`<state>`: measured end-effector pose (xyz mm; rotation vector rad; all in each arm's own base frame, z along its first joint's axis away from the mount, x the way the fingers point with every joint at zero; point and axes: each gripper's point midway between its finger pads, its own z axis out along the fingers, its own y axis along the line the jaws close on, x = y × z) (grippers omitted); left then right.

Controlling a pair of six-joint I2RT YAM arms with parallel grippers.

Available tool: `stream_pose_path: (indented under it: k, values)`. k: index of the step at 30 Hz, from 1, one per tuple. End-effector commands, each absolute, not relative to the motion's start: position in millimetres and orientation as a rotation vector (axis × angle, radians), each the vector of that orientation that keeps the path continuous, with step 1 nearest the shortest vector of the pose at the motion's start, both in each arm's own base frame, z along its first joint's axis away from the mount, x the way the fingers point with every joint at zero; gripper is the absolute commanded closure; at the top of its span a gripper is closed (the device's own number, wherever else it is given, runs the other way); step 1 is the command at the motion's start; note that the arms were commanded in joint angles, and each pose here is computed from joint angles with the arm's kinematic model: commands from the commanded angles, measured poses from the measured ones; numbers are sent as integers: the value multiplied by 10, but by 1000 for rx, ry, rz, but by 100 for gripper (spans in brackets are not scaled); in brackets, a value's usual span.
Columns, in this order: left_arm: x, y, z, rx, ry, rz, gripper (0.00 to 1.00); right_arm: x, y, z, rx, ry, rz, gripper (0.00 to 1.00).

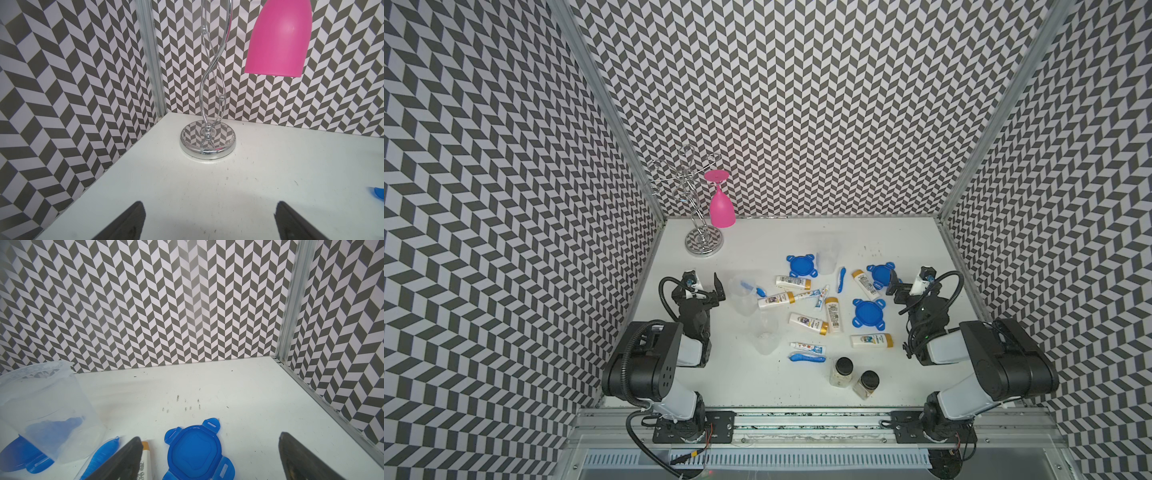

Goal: Pack away toiletry kits
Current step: Pick up the toiletry item from the center of the board.

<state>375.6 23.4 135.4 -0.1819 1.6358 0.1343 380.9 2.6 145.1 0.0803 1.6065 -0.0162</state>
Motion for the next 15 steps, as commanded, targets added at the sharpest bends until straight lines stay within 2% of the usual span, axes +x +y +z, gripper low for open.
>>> stream_pose_path:
  k: [1, 3, 7, 10, 15]
  values:
    - [3750, 215, 1480, -180, 1589, 143, 0, 3794, -34, 1612, 101, 1540, -42, 0]
    - [3766, 187, 1505, -174, 1595, 152, 1, 3844, -94, 1652, 149, 1568, -70, 0]
    - [3836, 221, 1567, -197, 1643, 173, 0, 3968, 57, 1832, 64, 1624, -31, 0]
    - [3855, 216, 1656, -213, 1703, 168, 0, 4107, -51, 1886, 243, 1749, 1, 0]
    - [3801, 104, 2095, -293, 1758, 77, 0, 4304, 245, 1912, 211, 2001, 126, 0]
